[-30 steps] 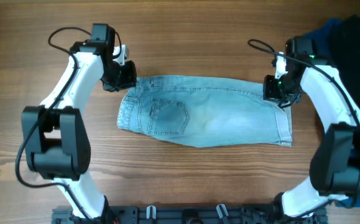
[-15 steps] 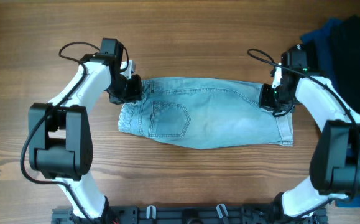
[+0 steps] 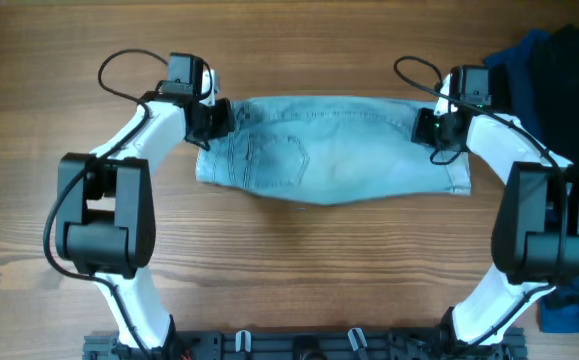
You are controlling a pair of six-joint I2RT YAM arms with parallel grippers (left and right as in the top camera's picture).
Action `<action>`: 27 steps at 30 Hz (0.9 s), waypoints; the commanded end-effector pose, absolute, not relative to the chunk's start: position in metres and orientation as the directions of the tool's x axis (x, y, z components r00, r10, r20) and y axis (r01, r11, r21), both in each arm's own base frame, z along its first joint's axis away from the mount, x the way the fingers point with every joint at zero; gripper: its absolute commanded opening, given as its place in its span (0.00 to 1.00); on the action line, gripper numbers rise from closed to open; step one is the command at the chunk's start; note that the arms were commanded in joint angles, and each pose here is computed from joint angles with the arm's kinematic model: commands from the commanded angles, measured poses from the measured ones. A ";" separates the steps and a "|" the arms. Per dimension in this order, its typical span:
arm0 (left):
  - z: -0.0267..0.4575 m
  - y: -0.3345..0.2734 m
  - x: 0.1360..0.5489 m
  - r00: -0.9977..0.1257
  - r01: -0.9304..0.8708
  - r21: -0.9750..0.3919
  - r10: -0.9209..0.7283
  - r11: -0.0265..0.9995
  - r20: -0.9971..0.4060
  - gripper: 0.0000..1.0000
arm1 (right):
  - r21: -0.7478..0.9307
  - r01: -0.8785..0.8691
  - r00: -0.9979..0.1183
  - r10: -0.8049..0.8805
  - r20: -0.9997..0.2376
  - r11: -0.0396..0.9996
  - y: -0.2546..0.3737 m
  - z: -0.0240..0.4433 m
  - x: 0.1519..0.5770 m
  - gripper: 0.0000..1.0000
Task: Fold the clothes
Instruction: 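Lift both ends and pull the jeans toward the far side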
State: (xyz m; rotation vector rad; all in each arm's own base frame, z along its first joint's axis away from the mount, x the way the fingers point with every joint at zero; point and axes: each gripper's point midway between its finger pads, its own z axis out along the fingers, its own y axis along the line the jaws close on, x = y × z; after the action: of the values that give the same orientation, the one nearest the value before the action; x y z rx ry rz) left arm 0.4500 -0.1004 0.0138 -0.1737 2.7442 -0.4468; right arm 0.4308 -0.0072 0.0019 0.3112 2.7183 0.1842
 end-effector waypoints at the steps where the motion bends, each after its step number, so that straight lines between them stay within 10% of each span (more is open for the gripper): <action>1: -0.035 -0.068 0.453 -0.922 -0.139 -0.168 -0.190 0.976 -0.338 0.04 | 0.109 0.246 -0.923 0.267 -0.278 0.963 -0.016 -0.058 0.408 0.04; 18: -0.083 -0.031 0.521 -0.780 -0.186 -0.183 -0.258 0.965 -0.570 0.04 | 0.156 0.197 -0.715 0.251 -0.652 0.968 -0.026 -0.047 0.505 0.04; 27: -0.026 -0.034 0.548 -0.716 -0.109 -0.250 -0.250 0.962 -0.652 0.04 | 0.122 0.109 -0.622 0.164 -0.766 0.987 -0.025 0.013 0.530 0.04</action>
State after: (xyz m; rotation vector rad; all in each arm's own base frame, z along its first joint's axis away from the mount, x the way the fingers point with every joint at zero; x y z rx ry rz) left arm 0.5660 -0.0801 0.0130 -0.1635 2.2674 -0.3994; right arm 0.5372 -0.0143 0.0090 0.2041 2.2265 0.1552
